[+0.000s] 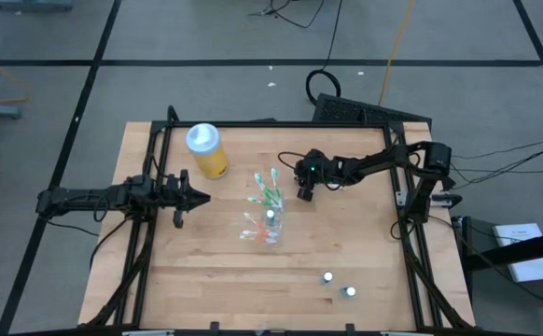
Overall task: Pick & Place toothbrushing station
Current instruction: Put the orange toothbrush into the transparent organizer
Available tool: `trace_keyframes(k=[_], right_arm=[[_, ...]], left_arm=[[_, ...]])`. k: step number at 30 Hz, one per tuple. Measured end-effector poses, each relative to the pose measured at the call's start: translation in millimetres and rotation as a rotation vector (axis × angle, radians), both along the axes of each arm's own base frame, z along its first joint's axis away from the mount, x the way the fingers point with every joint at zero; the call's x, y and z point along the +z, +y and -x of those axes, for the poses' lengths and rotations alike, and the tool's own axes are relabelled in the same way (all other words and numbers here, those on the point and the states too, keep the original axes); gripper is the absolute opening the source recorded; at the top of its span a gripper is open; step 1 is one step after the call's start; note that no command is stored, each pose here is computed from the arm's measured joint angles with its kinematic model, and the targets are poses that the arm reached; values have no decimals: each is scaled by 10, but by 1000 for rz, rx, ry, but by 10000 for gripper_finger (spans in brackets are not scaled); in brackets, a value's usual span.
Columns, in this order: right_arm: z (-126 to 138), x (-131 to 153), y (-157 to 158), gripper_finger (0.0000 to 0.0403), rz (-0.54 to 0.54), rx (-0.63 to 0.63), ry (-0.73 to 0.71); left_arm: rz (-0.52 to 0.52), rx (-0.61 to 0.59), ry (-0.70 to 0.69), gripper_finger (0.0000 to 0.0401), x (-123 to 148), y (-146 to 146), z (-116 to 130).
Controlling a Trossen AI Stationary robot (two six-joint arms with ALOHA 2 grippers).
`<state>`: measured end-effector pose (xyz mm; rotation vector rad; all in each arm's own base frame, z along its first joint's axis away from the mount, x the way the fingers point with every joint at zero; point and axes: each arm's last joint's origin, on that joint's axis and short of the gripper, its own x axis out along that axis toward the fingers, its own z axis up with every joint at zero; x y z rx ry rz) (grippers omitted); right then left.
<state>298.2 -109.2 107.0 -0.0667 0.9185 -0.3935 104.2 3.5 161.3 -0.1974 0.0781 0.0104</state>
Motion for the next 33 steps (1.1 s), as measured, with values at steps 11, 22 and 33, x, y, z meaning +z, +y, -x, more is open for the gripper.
trace_keyframes(k=[11,22,33], right_arm=[[-10,-7,54,80,-8,5,4],[-13,78,116,51,2,33,-15],[14,579,331,56,-14,100,-181]], left_arm=[[0,0,0,49,1,0,0],[0,0,-1,49,1,0,0],[0,0,0,49,0,0,0]])
